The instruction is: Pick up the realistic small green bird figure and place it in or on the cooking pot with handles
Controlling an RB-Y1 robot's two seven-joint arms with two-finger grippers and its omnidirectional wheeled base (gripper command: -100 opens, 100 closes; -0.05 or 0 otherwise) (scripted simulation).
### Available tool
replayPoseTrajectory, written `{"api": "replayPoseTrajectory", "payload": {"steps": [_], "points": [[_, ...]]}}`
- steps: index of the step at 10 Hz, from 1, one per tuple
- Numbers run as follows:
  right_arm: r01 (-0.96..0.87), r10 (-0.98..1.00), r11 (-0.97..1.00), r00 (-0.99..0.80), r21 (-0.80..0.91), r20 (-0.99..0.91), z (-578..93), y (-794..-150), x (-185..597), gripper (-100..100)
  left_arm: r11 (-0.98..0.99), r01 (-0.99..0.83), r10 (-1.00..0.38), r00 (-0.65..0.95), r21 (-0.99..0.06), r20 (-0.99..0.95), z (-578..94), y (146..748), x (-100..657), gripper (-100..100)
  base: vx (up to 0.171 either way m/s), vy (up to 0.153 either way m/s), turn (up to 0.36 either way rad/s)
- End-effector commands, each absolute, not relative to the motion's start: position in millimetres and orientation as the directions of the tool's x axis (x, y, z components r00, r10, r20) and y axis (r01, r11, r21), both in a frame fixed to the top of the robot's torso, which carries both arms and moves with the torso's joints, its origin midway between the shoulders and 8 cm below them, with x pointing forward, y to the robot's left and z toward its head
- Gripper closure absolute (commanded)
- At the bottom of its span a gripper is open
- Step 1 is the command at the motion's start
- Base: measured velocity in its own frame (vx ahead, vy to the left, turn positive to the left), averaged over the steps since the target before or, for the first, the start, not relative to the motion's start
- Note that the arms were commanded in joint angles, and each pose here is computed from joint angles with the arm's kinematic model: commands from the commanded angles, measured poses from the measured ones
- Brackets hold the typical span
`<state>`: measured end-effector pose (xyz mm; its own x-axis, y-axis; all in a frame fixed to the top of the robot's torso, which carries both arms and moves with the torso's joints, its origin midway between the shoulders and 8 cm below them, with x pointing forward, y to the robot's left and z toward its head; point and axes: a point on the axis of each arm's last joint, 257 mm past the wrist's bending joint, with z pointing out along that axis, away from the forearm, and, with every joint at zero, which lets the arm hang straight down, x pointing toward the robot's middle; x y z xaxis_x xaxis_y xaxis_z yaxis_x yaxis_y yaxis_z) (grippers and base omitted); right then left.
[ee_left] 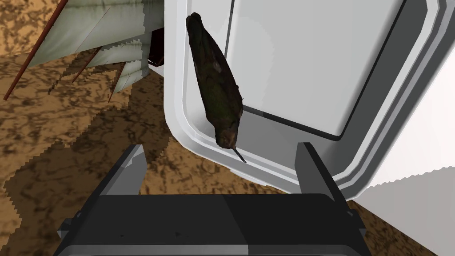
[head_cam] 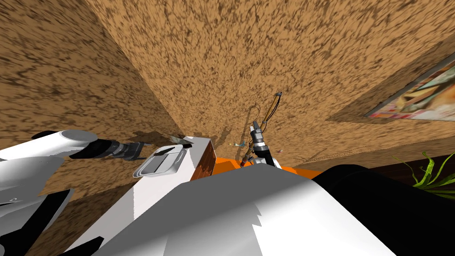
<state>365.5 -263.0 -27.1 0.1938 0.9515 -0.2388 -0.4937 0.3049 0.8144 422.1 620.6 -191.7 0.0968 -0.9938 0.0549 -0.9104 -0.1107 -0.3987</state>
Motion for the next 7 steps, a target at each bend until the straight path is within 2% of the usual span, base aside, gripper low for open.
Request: {"api": "replayPoseTrajectory", "payload": {"steps": [1,2,7], "points": [[-0.494,0.952,0.305,0.194,0.814,-0.239,-27.1,-263.0,365.5,0,-0.111,-0.91,-0.994,0.097,-0.399,0.055,-191.7,620.6,422.1,-100,0.014,-0.014,0.01],[-0.494,0.952,0.305,0.194,0.814,-0.239,-27.1,-263.0,365.5,0,-0.109,-0.911,-0.994,0.095,-0.397,0.055,-190.7,620.8,421.4,0,0.0,0.0,0.0],[-0.494,0.952,0.305,0.194,0.814,-0.239,-27.1,-263.0,365.5,0,-0.109,-0.911,-0.994,0.095,-0.397,0.055,-190.8,620.7,421.5,0,0.0,0.0,0.0]]}}
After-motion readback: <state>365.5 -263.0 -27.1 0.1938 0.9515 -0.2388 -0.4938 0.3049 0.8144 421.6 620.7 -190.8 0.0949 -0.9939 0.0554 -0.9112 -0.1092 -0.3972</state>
